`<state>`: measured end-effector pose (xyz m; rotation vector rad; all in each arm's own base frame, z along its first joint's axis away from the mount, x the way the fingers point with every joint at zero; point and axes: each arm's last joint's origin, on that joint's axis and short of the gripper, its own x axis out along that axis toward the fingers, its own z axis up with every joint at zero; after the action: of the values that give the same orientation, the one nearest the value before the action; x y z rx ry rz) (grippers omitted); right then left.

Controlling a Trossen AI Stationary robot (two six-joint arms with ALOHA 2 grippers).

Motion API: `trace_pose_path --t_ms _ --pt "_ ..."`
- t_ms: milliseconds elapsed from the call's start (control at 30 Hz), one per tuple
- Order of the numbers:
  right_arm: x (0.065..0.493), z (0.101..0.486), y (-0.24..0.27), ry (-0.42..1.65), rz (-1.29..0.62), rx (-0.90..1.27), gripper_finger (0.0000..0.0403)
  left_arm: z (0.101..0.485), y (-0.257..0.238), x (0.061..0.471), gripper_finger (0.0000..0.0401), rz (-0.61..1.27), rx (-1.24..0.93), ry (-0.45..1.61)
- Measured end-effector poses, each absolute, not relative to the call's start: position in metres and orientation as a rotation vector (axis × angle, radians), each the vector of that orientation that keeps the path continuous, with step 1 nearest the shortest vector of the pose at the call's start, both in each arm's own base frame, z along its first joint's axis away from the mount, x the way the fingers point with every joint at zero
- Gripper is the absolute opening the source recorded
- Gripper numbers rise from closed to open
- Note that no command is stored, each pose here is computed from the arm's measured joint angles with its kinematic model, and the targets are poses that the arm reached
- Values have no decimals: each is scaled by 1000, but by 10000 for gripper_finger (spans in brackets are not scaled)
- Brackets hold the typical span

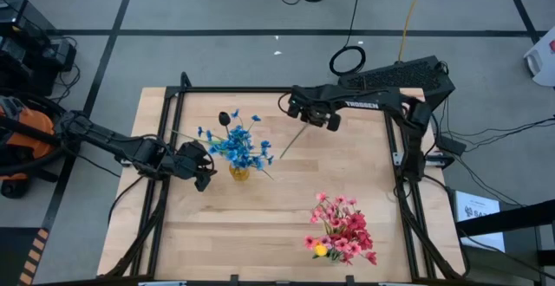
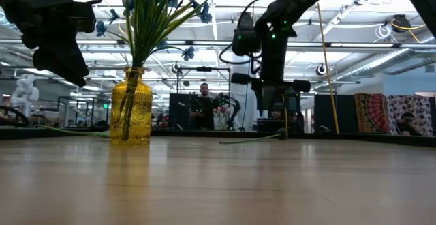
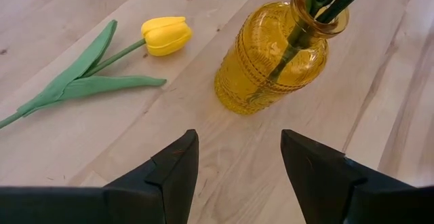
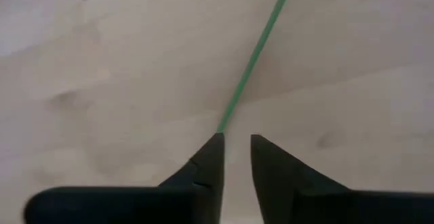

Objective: Sort flowers into vase by color
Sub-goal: Put the black flower into the yellow vase

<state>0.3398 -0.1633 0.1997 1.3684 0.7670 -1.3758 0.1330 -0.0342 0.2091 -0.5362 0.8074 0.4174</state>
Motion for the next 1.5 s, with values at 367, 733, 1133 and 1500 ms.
trace_pose_path --t_ms 367,733,1133,1500 --pt "337 161 -203 735 -1439 1529 127 209 -34 133 214 428 -563 799" --pt "343 137 -206 792 -1429 1549 117 211 -34 136 214 434 -570 758" --pt "350 137 -190 903 -1332 1331 11 211 -34 136 214 439 -563 755" --pt "365 212 -130 781 -1091 1019 3 210 -34 134 214 446 -553 770"
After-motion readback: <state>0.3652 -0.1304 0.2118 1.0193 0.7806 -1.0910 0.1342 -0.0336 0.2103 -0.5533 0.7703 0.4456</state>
